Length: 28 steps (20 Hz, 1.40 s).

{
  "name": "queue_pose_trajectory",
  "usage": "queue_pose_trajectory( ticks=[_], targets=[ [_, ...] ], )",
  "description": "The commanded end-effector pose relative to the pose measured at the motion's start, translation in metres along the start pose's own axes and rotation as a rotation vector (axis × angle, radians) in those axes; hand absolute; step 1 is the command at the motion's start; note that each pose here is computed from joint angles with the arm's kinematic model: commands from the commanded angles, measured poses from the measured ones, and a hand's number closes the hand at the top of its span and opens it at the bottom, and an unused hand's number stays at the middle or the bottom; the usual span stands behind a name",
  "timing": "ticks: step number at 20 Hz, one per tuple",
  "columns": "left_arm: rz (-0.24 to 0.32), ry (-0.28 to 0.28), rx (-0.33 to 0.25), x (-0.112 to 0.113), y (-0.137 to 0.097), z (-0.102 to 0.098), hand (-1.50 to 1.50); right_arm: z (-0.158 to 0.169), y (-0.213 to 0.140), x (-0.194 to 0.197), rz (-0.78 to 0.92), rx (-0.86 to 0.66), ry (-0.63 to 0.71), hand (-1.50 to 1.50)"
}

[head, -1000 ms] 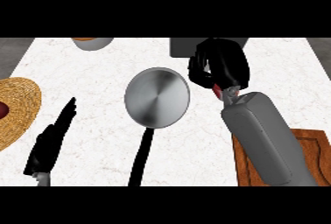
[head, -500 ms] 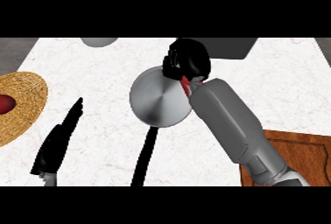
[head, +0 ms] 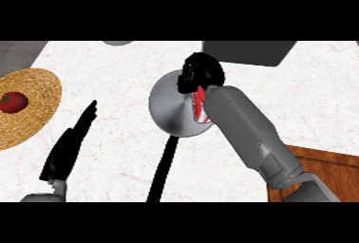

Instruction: Pick the can from the cutting board and place it in the pan

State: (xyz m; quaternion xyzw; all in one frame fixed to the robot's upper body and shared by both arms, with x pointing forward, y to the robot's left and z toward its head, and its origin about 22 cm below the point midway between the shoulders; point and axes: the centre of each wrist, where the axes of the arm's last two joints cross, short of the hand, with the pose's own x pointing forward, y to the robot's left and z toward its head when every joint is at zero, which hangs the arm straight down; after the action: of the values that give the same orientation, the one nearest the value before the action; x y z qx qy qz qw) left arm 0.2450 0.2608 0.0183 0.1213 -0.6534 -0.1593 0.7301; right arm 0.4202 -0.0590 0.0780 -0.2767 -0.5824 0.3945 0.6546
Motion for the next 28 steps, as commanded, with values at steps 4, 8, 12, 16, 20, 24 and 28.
queue_pose_trajectory(
  ticks=[4,8,12,16,20,24,28],
  targets=[
    [-0.007,-0.022,-0.034,0.01,-0.017,-0.01,0.0,0.0,0.016,-0.038,-0.336,0.078,0.109,-1.5],
    [0.0,-0.005,-0.032,0.0,-0.019,-0.003,0.0,-0.004,-0.001,-0.018,-0.44,-0.078,0.004,-1.5],
    [0.005,-0.003,-0.023,0.003,-0.009,-0.008,0.0,-0.006,-0.008,-0.013,-0.549,-0.232,-0.009,-1.5],
    [0.001,0.01,0.004,-0.003,-0.017,-0.002,0.0,-0.009,-0.012,-0.019,-0.654,-0.359,0.024,-1.5],
    [0.007,0.024,0.04,-0.007,0.008,0.001,0.0,-0.013,-0.013,-0.035,-0.722,-0.469,0.11,-1.5],
    [0.003,0.051,0.051,-0.011,-0.003,0.021,0.0,-0.012,-0.008,-0.061,-0.769,-0.495,0.101,-1.5],
    [0.01,0.064,0.069,-0.031,0.006,0.025,0.0,-0.007,-0.042,-0.119,-0.728,-0.506,0.013,-1.5]
  ],
)
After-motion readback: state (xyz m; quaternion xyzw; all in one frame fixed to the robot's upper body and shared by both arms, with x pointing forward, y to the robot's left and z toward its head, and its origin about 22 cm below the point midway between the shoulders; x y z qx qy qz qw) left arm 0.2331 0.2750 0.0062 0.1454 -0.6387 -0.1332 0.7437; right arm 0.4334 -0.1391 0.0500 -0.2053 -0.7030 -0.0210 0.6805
